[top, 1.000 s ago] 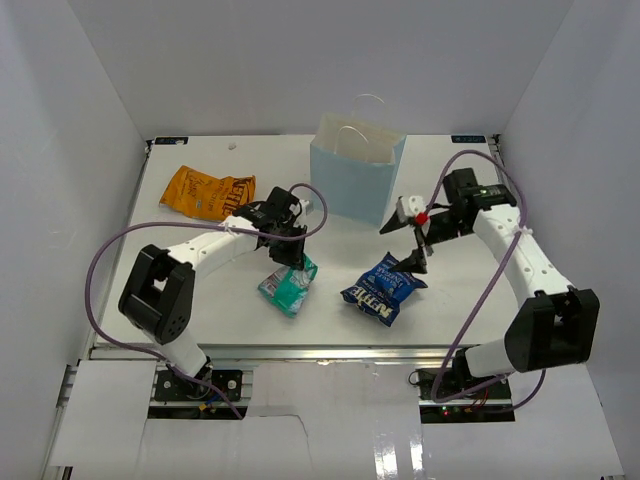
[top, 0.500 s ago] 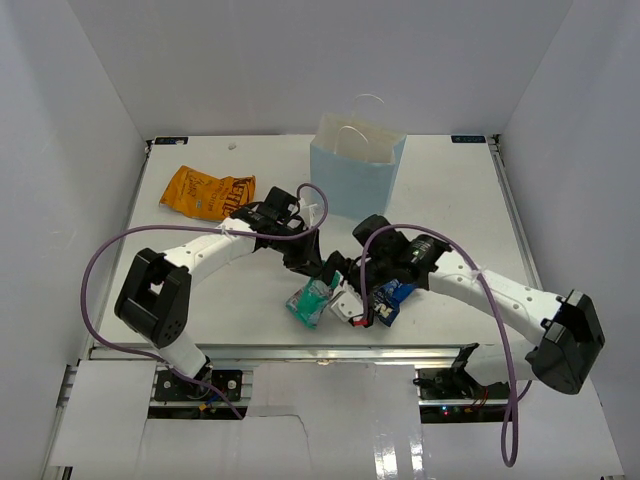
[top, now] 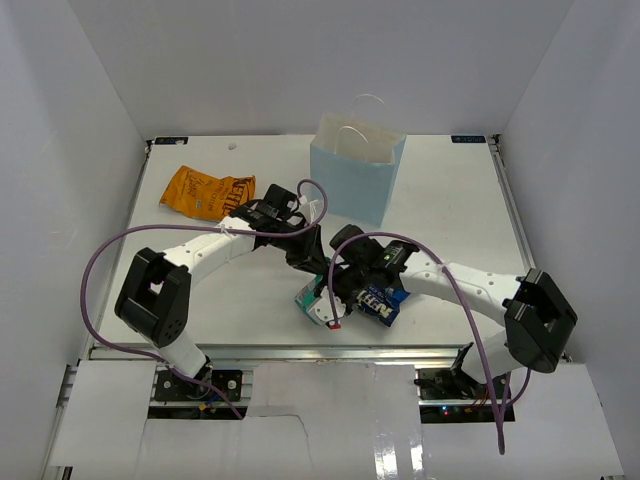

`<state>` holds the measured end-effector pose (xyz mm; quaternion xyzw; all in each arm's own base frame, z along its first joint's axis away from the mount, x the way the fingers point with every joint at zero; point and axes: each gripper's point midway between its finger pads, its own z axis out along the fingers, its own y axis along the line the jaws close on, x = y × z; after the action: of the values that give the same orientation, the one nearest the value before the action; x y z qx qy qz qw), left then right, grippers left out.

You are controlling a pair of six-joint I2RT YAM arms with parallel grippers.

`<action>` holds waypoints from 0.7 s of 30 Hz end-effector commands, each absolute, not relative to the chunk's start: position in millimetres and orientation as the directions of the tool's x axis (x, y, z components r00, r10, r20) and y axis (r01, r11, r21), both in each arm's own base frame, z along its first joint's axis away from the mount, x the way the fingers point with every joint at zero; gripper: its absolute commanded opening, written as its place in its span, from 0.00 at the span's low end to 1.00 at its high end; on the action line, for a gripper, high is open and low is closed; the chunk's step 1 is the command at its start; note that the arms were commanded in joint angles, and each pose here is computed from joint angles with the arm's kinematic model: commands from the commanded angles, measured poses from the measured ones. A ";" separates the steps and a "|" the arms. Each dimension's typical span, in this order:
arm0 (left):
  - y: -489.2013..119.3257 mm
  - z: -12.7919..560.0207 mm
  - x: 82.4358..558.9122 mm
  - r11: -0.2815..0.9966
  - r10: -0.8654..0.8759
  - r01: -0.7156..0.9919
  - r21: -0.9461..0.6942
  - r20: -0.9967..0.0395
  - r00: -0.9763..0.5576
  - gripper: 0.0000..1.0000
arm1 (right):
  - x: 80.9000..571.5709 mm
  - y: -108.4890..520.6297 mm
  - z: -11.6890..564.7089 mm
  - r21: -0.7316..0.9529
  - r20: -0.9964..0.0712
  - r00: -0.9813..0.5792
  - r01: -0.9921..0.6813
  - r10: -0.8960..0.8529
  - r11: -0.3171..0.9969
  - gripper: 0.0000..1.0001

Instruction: Place the snacks into the paper bag

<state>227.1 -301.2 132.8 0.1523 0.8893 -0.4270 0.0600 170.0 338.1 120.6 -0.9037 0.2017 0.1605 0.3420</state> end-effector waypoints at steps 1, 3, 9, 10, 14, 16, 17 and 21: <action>-309.2 176.2 223.5 0.484 0.219 0.379 -0.789 -0.310 -0.925 0.29 | 188.2 345.9 142.6 -0.616 -0.382 0.879 -0.473 -0.287 -0.629 0.33; -307.1 180.4 228.6 0.480 0.202 0.381 -0.790 -0.323 -0.925 0.31 | 184.6 342.3 141.0 -0.618 -0.381 0.880 -0.469 -0.282 -0.631 0.24; -270.9 199.6 273.6 0.592 0.030 0.360 -0.721 -0.427 -0.904 0.49 | 168.8 331.8 164.3 -0.640 -0.433 0.861 -0.501 -0.265 -0.582 0.12; -261.7 206.0 281.4 0.608 -0.007 0.352 -0.711 -0.449 -0.894 0.51 | 166.2 331.0 168.5 -0.638 -0.450 0.853 -0.514 -0.264 -0.573 0.11; -215.9 234.5 309.3 0.686 -0.161 0.322 -0.653 -0.568 -0.807 0.65 | 159.2 325.4 196.2 -0.611 -0.574 0.773 -0.624 -0.271 -0.487 0.09; -193.9 246.1 317.0 0.748 -0.221 0.291 -0.597 -0.637 -0.739 0.78 | 163.5 323.7 229.5 -0.582 -0.668 0.695 -0.710 -0.264 -0.397 0.08; -186.9 248.7 318.5 0.769 -0.237 0.275 -0.578 -0.656 -0.716 0.83 | 168.1 322.8 244.0 -0.561 -0.707 0.656 -0.748 -0.265 -0.356 0.08; -159.2 260.2 314.2 0.821 -0.321 0.199 -0.534 -0.721 -0.614 0.97 | 212.8 317.2 334.7 -0.330 -0.918 0.339 -0.941 -0.206 -0.077 0.08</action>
<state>311.2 -181.8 258.6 0.0068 0.8521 -0.3450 0.3935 195.2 309.3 235.4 -0.7541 0.4066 0.2660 0.4418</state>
